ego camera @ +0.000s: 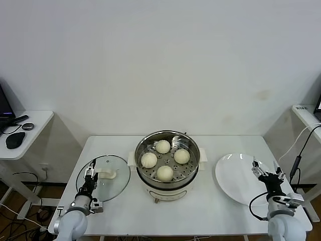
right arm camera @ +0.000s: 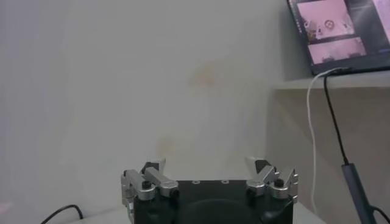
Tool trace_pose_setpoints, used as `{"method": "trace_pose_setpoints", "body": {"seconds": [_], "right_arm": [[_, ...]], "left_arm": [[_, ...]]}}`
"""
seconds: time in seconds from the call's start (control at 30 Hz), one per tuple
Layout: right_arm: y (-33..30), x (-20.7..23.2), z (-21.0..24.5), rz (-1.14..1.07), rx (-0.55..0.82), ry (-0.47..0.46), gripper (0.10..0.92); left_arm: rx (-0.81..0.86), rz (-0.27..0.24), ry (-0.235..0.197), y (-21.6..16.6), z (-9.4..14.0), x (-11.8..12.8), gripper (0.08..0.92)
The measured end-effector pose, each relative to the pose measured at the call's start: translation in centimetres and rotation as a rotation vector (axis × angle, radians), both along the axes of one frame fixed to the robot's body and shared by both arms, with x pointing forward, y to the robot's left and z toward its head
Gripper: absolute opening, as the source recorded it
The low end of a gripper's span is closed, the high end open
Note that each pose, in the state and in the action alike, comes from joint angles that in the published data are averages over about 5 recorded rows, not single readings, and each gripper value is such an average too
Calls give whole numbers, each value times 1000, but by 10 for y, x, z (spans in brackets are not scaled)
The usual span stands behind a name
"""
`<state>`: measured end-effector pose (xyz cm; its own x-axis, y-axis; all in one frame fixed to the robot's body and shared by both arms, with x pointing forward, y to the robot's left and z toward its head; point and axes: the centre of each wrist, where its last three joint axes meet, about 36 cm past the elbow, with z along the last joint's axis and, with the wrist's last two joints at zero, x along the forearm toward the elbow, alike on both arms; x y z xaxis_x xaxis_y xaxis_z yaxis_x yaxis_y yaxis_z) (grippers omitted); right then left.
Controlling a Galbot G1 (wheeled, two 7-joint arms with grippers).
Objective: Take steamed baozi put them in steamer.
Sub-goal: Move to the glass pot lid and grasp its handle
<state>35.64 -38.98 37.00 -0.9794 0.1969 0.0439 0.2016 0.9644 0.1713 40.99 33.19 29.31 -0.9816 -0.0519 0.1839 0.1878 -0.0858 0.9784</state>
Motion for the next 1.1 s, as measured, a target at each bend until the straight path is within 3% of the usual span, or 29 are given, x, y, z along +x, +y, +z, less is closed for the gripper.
{"method": "trace_pose_setpoints", "body": {"seconds": [0.4, 0.87, 0.97, 1.1], "right_arm": [[3, -7, 5, -5, -11, -5, 823], [3, -14, 2, -15, -28, 3, 823], [3, -15, 2, -16, -31, 5, 823], [4, -16, 1, -15, -36, 10, 823]], "left_arm": [[-26, -8, -7, -1, -7, 17, 823], [-80, 5, -72, 5, -24, 40, 823], [-103, 10, -74, 7, -32, 40, 796], [-120, 8, -74, 12, -41, 40, 689]]}}
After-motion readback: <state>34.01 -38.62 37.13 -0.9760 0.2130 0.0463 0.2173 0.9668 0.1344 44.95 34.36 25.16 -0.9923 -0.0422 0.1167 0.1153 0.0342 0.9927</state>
